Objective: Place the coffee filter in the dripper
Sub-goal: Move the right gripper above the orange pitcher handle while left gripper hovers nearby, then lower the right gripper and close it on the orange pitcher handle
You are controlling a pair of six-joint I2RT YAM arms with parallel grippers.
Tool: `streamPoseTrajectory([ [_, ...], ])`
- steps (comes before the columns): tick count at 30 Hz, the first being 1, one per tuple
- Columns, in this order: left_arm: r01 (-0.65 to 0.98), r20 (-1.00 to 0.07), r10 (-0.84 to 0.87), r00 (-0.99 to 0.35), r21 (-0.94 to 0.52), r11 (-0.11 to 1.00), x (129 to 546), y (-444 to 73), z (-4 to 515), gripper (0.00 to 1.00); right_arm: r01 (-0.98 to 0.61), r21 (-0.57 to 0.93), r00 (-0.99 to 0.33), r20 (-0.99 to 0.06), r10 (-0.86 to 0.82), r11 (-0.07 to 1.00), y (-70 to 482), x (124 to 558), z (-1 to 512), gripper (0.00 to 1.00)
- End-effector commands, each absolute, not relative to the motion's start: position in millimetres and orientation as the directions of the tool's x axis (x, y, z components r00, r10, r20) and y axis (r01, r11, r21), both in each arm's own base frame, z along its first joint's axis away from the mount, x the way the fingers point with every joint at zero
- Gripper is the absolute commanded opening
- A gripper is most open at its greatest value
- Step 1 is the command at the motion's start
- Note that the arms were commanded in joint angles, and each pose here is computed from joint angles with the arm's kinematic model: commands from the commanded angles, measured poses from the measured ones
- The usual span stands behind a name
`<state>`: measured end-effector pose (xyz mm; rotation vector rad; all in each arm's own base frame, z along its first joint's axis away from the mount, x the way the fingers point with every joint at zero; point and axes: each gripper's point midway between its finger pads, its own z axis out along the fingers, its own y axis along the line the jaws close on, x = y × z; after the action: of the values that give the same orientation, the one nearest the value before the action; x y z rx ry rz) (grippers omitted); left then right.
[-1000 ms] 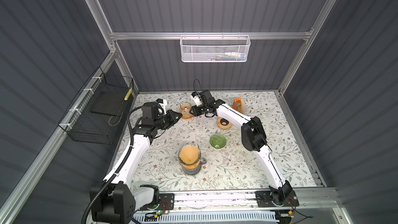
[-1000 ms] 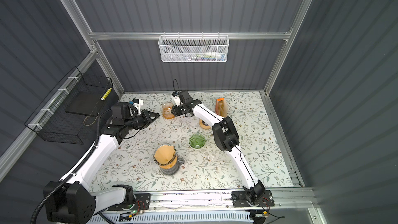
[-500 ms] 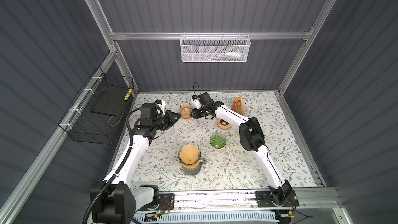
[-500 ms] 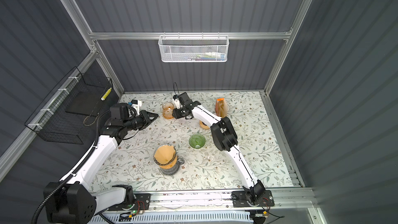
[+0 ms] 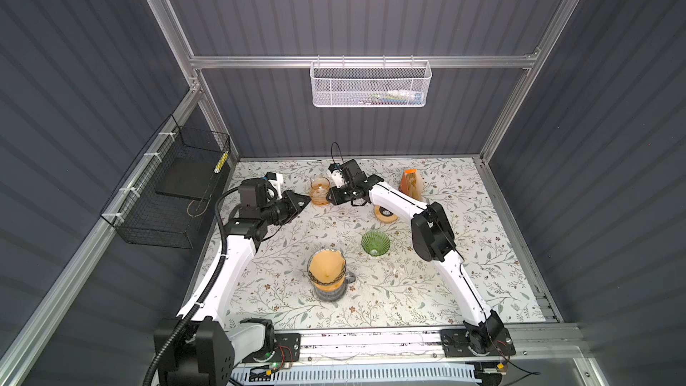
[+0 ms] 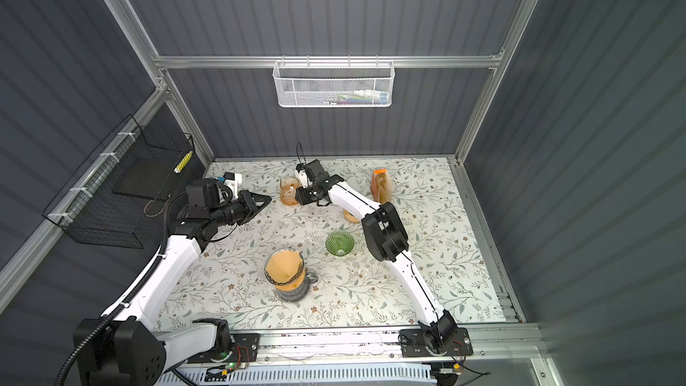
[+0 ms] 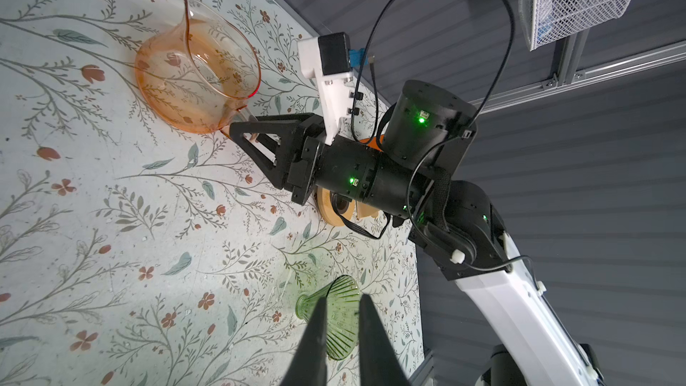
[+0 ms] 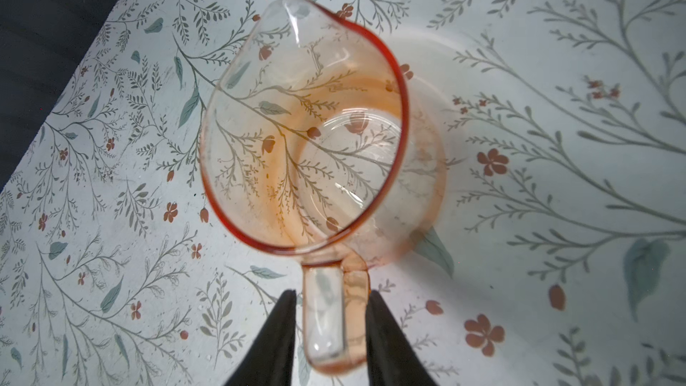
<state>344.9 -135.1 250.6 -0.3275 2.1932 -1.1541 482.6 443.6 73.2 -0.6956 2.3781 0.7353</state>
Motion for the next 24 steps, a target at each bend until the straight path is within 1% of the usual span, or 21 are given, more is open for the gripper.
streamPoseTrajectory([
  [1,0.089,-0.417,-0.485,-0.769,-0.821,0.564,341.2,-135.6,257.2,0.18,-0.602,0.334,-0.712,-0.635,-0.299,0.726,446.9,486.0,73.0,0.33],
  [13,0.086,-0.413,-0.492,-0.767,-0.825,0.558,340.6,-133.4,257.9,0.18,-0.600,0.310,-0.704,-0.643,-0.302,0.738,446.5,488.3,72.3,0.28],
  [21,0.081,-0.409,-0.496,-0.766,-0.827,0.556,340.5,-132.0,257.2,0.18,-0.604,0.305,-0.700,-0.644,-0.308,0.736,447.3,486.9,73.1,0.19],
  [24,0.079,-0.408,-0.498,-0.765,-0.828,0.556,340.5,-131.4,256.9,0.18,-0.611,0.300,-0.697,-0.643,-0.317,0.733,448.0,484.6,74.1,0.15],
])
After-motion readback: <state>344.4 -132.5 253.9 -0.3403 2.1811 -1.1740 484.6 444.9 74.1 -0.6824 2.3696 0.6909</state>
